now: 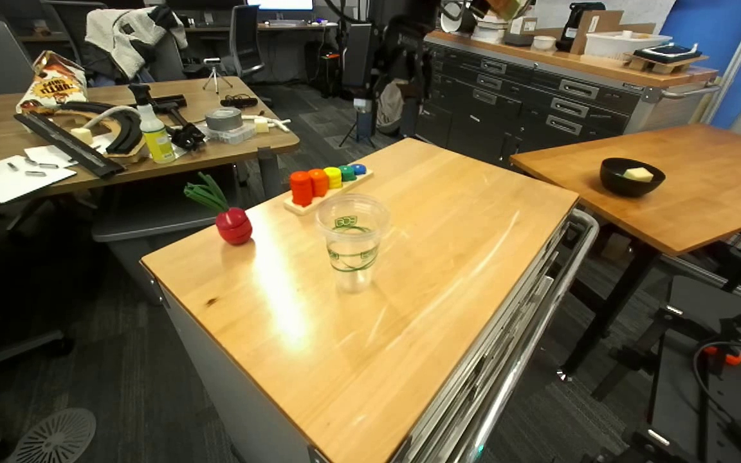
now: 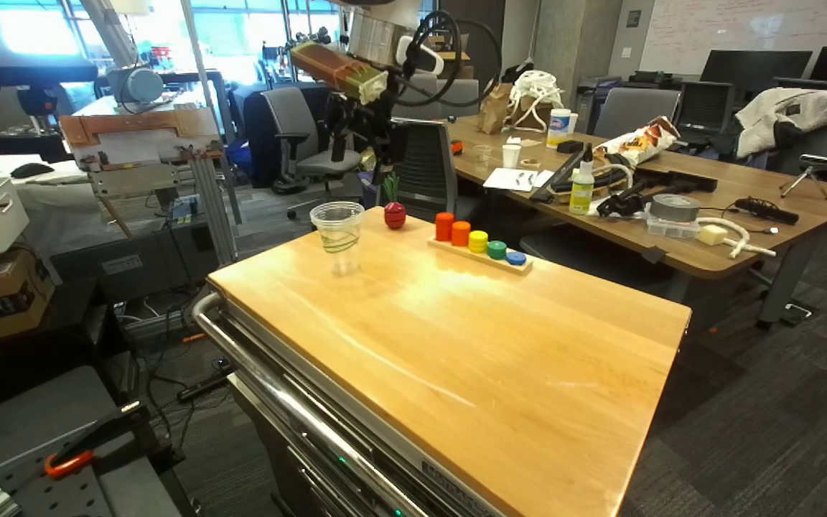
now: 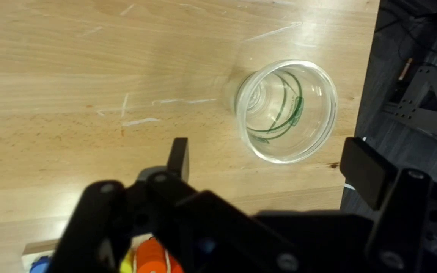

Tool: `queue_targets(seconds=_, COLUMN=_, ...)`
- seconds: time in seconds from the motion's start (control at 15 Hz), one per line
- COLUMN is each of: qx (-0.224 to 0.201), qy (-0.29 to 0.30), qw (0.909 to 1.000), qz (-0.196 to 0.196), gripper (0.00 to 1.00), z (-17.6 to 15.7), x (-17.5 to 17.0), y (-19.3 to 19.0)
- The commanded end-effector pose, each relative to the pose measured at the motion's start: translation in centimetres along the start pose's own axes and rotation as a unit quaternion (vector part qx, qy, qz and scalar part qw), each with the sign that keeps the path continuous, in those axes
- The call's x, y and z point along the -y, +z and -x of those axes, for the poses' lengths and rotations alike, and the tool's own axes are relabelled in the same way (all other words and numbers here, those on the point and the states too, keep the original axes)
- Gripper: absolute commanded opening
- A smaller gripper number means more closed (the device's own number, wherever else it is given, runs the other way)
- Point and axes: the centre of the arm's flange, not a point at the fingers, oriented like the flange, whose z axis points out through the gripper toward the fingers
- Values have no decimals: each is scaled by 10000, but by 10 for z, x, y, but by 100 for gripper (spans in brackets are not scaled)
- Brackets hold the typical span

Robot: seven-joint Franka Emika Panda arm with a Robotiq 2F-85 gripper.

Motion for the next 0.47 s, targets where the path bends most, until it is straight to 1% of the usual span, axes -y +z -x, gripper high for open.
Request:
queue_targets(seconds=0.0, qx=-97, qy=51, qw=9987, qz=497, gripper=100, z=7, x=-5, y=-52)
queue_targets(seconds=0.13, qx=-240, qy=82, qw=9967, qz=766, gripper=100, z=12, x=-10, y=-74)
queue_targets(seconds=0.2, qx=-253, qy=52, qw=9966, qz=784, gripper=99, z=18, x=-14, y=-88)
queue_targets(seconds=0.27, qx=-196, qy=22, qw=9978, qz=637, gripper=100, z=7, x=-14, y=-57)
queue_targets(seconds=0.4, qx=-254, qy=41, qw=9973, qz=683, gripper=100, z=13, x=-16, y=-76)
